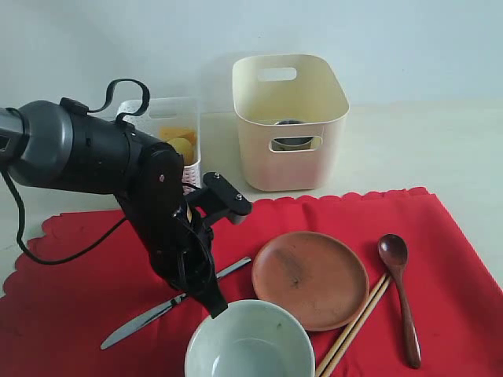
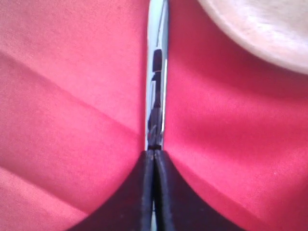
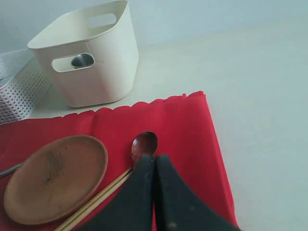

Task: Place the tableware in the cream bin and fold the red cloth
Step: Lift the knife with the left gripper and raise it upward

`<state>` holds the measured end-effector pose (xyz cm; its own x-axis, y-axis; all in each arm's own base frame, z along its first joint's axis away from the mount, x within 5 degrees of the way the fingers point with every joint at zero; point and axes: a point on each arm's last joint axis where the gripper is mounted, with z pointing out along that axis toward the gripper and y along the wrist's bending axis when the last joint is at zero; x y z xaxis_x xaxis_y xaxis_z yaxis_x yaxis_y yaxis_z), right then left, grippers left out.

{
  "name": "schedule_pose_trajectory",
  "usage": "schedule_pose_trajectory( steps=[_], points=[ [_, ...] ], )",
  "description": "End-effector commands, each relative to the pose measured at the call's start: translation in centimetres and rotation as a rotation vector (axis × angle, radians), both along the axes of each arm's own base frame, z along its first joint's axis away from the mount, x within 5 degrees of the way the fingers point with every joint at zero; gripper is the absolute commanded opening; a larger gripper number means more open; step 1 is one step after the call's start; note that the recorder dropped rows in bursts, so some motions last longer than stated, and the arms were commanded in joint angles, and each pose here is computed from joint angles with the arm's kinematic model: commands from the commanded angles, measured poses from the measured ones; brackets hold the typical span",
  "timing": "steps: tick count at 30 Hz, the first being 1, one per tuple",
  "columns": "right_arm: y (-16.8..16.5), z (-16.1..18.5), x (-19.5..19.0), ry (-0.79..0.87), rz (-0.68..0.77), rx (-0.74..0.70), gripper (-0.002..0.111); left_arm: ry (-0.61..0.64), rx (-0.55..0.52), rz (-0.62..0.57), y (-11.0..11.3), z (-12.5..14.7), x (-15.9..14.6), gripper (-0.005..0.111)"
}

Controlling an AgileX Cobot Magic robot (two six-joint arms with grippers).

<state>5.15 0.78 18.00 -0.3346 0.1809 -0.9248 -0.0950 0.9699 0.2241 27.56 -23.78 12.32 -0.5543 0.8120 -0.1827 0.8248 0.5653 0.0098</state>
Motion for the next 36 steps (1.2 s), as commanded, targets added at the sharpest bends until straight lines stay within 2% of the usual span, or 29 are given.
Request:
schedule_pose_trajectory(
  steps=[1, 5, 8, 19, 30, 36],
  points=[
    [0.0, 0.0, 0.0, -0.016, -0.005, -0.004, 0.0, 0.016, 0.01, 0.015, 0.2, 0.0, 0.0, 0.004],
    [0.0, 0.0, 0.0, -0.016, -0.005, -0.004, 0.0, 0.017, 0.01, 0.015, 0.2, 0.0, 0.0, 0.025],
    [0.0, 0.0, 0.0, -0.016, -0.005, -0.004, 0.0, 0.012, 0.006, 0.015, 0.2, 0.0, 0.1, 0.035],
    [0.0, 0.0, 0.0, -0.016, -0.005, -0.006, 0.0, -0.011, -0.011, 0.017, -0.1, -0.5, 0.4, 0.035],
    [0.0, 0.0, 0.0, -0.016, -0.005, -0.006, 0.0, -0.056, -0.027, 0.0, 0.2, 2.0, 0.2, 0.035],
    [0.0, 0.0, 0.0, -0.016, -0.005, -0.004, 0.0, -0.065, -0.003, -0.021, 0.3, 1.4, 0.4, 0.035]
  ],
)
